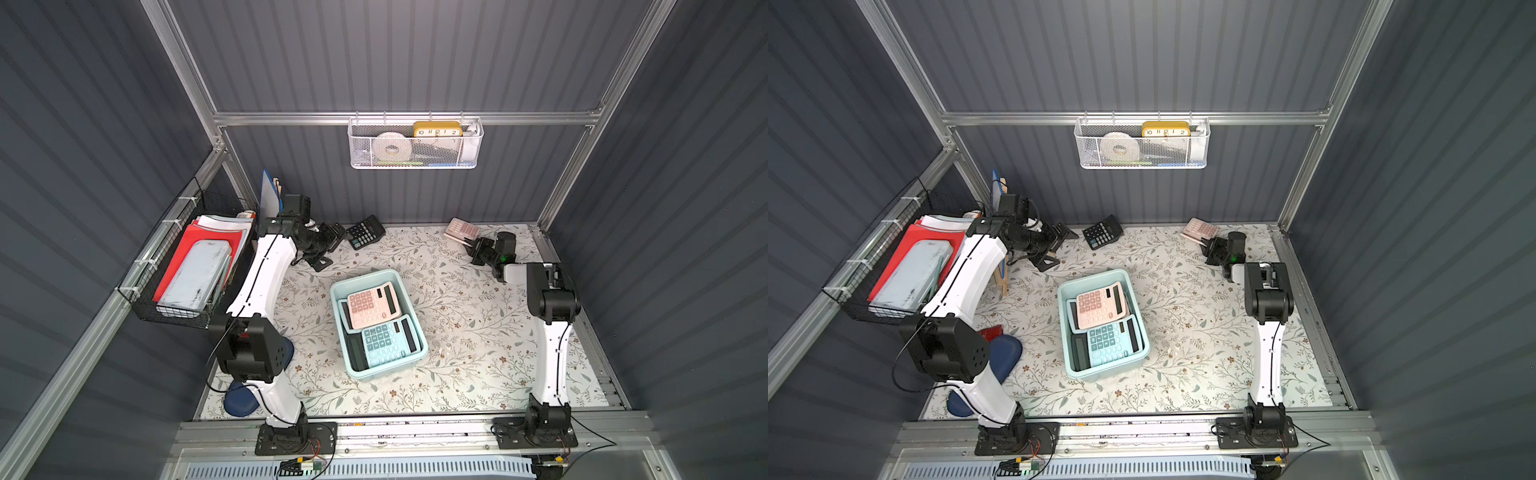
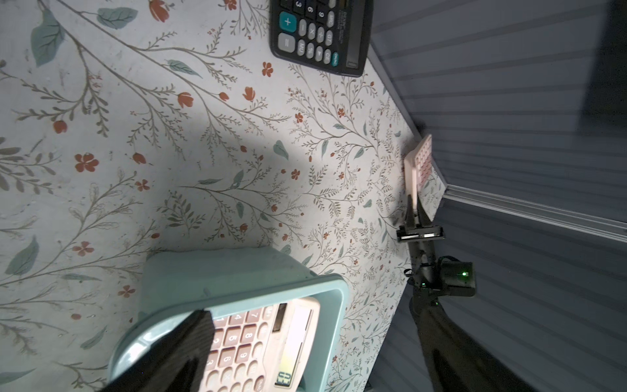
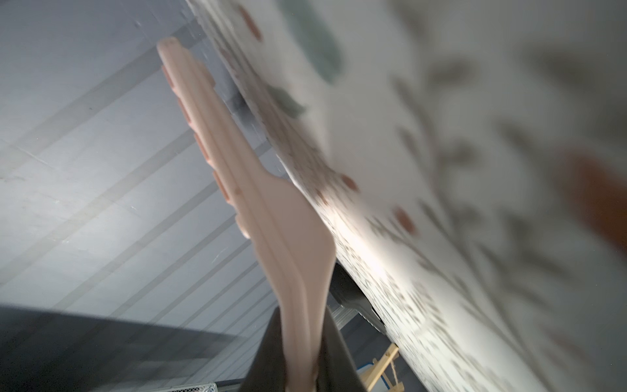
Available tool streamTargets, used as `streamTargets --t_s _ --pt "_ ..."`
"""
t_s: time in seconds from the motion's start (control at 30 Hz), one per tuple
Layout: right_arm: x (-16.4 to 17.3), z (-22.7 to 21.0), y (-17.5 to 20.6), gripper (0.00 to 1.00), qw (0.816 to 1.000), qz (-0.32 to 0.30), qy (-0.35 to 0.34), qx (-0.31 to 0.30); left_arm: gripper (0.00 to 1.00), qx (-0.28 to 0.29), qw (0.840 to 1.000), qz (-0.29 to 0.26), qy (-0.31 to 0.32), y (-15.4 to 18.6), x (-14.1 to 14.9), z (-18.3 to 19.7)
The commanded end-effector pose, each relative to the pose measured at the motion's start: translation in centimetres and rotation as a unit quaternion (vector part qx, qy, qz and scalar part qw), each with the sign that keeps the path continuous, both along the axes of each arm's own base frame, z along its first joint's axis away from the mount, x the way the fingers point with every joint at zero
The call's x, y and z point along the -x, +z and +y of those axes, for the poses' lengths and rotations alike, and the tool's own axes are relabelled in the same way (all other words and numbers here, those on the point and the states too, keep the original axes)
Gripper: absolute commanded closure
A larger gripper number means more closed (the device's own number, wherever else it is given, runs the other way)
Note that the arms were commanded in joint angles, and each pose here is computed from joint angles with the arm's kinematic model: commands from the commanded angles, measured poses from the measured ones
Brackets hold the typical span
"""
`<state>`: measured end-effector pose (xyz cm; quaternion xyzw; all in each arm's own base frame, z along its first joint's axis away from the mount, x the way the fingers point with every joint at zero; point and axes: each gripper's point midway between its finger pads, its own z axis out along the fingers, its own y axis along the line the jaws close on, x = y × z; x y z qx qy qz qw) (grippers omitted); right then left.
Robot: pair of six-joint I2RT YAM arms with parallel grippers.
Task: Put the calculator in the storage box
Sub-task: Pick up the calculator at the center of the board.
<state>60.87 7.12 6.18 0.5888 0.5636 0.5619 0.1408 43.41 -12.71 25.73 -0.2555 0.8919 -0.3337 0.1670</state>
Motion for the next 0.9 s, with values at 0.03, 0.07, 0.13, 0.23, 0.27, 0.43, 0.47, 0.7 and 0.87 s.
streamTargets --t_s 0.03,0.07,0.13,0.23,0.27,0.43,0.47,0.7,0.87 --pt "1.9 0.6 4.5 1.00 0.999 -0.039 0.001 -0.025 0.01 0.070 0.997 -0.036 0.006 3.3 0.1 -1.4" --pt "2.5 0.7 5.1 1.00 0.999 -0.043 0.002 -0.027 0.01 0.078 0.996 -0.042 0.008 3.7 0.1 -1.6" --pt "4.0 0.8 6.7 1.00 0.998 -0.054 0.001 -0.032 0.01 0.095 0.994 -0.050 0.008 4.3 0.1 -2.2" --pt "6.1 1.3 9.1 1.00 0.997 -0.069 0.003 -0.040 0.01 0.115 0.992 -0.059 0.002 4.9 0.2 -3.8" --pt "6.7 1.4 9.7 1.00 0.997 -0.073 0.003 -0.041 0.01 0.122 0.991 -0.063 -0.001 5.1 0.1 -4.4" --pt "10.5 3.4 13.5 1.00 0.995 -0.086 0.016 -0.037 0.01 0.149 0.985 -0.085 -0.011 6.1 -0.1 -8.4" --pt "11.1 3.8 13.9 1.00 0.996 -0.085 0.019 -0.036 0.01 0.155 0.984 -0.089 -0.012 6.2 -0.2 -9.1" --pt "15.3 8.8 17.7 1.00 0.994 -0.094 0.045 -0.017 0.01 0.192 0.976 -0.100 -0.031 6.8 -0.7 -12.9" --pt "16.4 11.7 19.8 1.00 0.993 -0.109 0.055 -0.004 0.05 0.200 0.974 -0.094 -0.048 6.6 -0.6 -15.4"
